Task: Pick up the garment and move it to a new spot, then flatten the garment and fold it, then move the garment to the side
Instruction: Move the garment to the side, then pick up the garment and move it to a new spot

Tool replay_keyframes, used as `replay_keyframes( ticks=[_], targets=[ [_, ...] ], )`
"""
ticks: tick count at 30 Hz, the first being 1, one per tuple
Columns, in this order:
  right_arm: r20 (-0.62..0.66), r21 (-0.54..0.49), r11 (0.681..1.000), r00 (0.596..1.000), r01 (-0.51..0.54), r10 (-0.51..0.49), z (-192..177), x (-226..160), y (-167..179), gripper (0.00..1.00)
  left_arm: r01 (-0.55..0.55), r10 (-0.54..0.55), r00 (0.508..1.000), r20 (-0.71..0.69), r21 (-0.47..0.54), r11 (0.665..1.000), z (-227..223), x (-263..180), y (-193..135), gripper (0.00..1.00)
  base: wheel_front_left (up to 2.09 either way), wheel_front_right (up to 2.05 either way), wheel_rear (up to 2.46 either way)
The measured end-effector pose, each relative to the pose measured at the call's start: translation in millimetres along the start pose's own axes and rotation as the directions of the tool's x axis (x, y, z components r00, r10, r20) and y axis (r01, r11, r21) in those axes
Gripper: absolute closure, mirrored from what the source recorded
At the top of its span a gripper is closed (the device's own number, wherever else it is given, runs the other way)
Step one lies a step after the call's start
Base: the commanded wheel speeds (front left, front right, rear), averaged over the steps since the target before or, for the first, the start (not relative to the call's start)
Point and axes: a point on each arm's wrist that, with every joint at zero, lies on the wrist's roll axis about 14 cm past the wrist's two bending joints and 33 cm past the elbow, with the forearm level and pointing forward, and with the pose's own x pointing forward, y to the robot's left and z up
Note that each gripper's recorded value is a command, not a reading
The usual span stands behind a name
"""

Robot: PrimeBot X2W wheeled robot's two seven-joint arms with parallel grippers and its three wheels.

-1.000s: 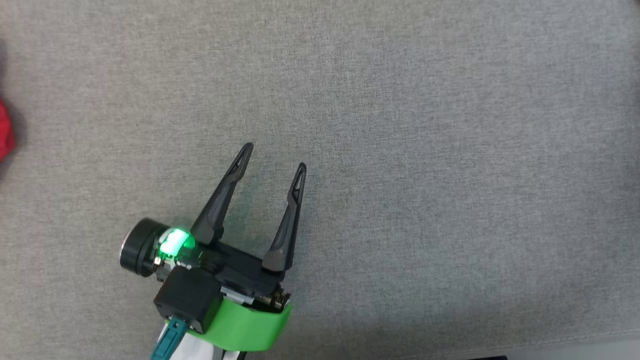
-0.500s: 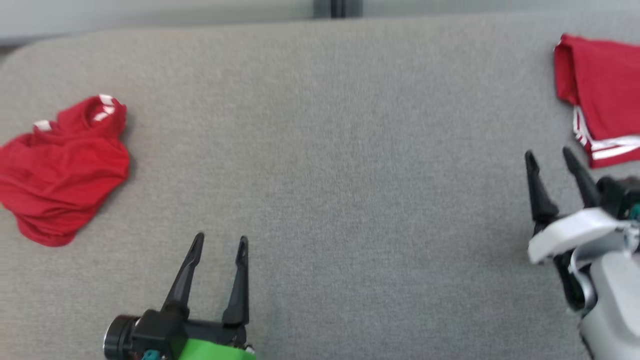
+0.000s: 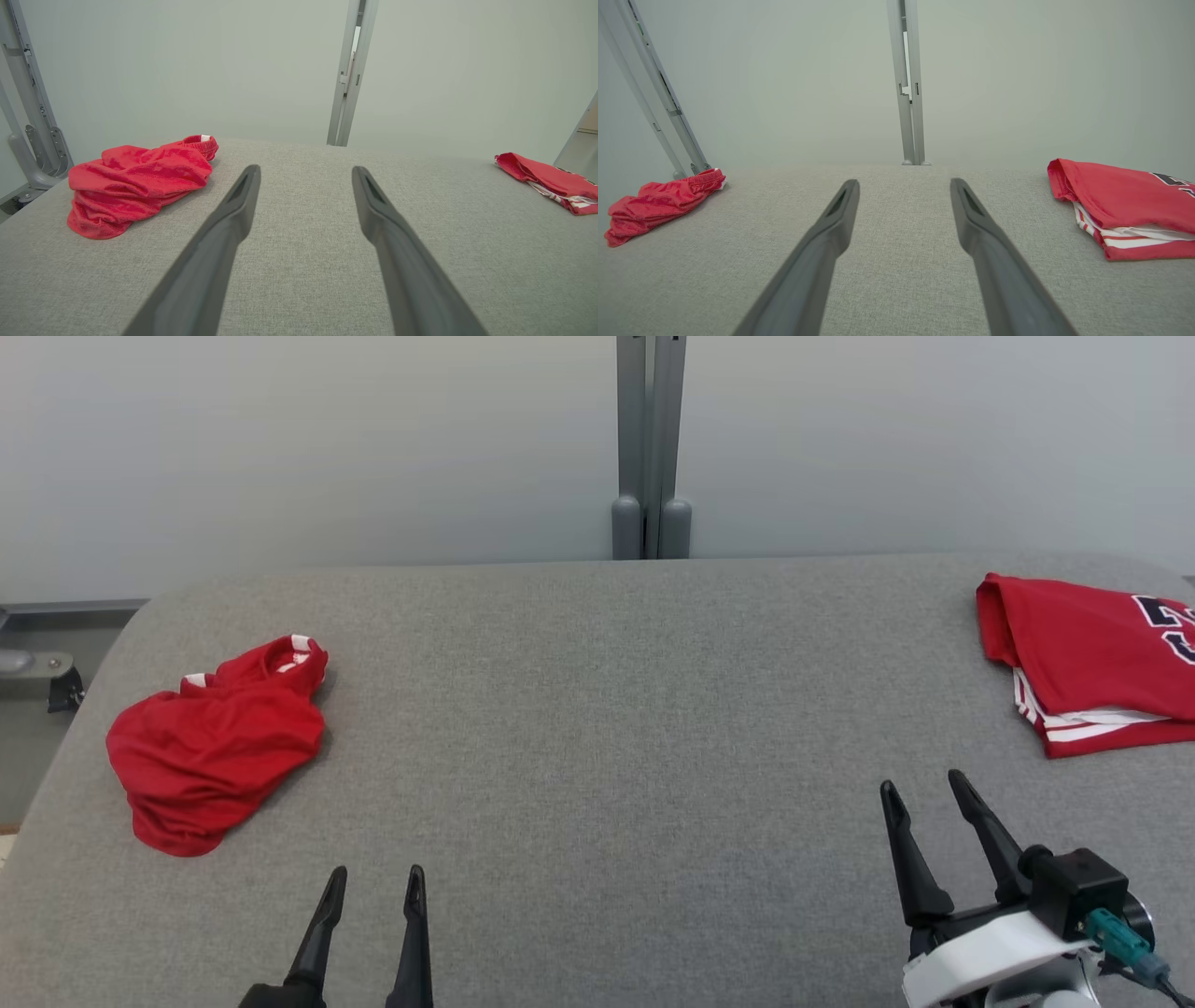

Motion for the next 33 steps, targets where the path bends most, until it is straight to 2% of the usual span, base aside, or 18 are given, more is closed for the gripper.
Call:
replay_keyframes(
  ticks=[3,14,33],
  targets=[
    [0.011,-0.004,1.0,1.0,0.001,-0.001,3,-13,5,0.0,0.011,-0.012,1.0,0.01,0.028,1.0,2,-8,-3,0.0,0.0,0.0,0.0],
    [-0.007,-0.023,0.999,0.999,0.034,-0.034,-3,-49,7,0.0,0.021,-0.021,1.0,0.02,0.022,1.0,2,-26,-4,0.0,0.0,0.0,0.0],
    [-0.015,-0.007,0.999,0.999,0.044,-0.044,-7,-56,10,0.0,0.054,-0.053,0.999,-0.007,0.031,0.998,-6,-27,-11,0.0,0.0,0.0,0.0]
  ],
)
